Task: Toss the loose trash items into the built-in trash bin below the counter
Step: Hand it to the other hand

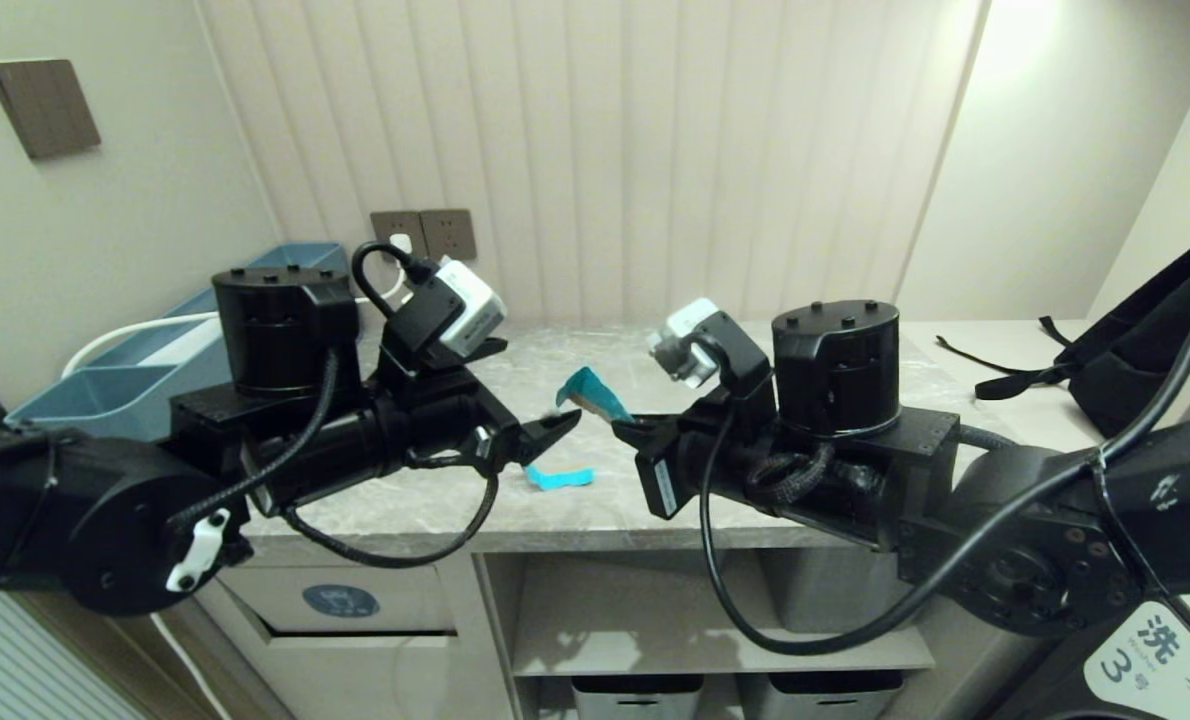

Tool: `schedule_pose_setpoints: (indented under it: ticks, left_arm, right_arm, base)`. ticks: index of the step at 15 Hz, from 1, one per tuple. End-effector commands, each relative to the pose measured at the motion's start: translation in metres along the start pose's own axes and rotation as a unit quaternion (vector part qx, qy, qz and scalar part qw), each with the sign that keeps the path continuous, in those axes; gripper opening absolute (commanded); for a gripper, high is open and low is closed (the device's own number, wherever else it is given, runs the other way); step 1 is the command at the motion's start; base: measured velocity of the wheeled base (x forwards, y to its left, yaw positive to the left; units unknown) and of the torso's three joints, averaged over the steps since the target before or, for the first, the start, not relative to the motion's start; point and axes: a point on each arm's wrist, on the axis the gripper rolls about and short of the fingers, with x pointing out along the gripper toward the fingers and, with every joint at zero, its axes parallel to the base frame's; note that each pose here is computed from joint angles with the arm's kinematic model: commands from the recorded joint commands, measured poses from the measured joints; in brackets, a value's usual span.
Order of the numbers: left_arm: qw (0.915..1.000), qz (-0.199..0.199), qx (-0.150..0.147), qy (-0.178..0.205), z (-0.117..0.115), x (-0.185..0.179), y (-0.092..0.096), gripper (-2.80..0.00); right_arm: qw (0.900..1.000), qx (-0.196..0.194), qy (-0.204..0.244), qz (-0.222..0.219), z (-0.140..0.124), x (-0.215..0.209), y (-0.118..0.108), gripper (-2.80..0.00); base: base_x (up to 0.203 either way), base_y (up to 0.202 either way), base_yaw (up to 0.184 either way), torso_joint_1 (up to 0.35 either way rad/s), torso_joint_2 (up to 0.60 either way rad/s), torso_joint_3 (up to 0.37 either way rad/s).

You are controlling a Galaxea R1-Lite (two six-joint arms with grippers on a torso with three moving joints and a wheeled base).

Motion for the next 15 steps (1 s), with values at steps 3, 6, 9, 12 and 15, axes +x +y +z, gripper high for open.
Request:
schedule_pose_setpoints:
  ticks: [3,6,9,12,15]
  left_arm:
    - [1.0000,-0.007,0.001,-0.004,0.002,0.002,-0.004,-2.80]
    - [0.9998,-0.019,0.003,-0.009,0.005,0.010,-0.011,-2.80]
    - [0.9995,-0.029,0.004,-0.009,0.005,0.013,-0.017,-2.80]
    - [0.9993,-0.035,0.005,-0.010,0.006,0.013,-0.021,-2.80]
    - [0.9993,-0.037,0.004,-0.006,0.004,0.011,-0.023,-2.80]
  right_arm:
    - [1.000,-0.001,0.000,0.002,-0.001,0.001,0.001,-2.80]
    - [1.000,-0.001,0.002,0.002,-0.002,0.000,0.001,-2.80]
    - [1.000,0.001,0.005,0.002,-0.003,0.001,0.001,-2.80]
    - [1.000,0.000,0.008,0.001,-0.005,0.001,0.001,0.00]
    - [1.000,0.001,0.009,-0.013,-0.005,0.002,0.001,0.00]
  base:
    - [0.000,0.000,0.000,0.000,0.00,0.000]
    - [0.000,0.000,0.000,0.000,0.00,0.000]
    - [0.000,0.000,0.000,0.000,0.00,0.000]
    - [0.000,0.000,0.000,0.000,0.00,0.000]
    - [0.000,0.000,0.000,0.000,0.00,0.000]
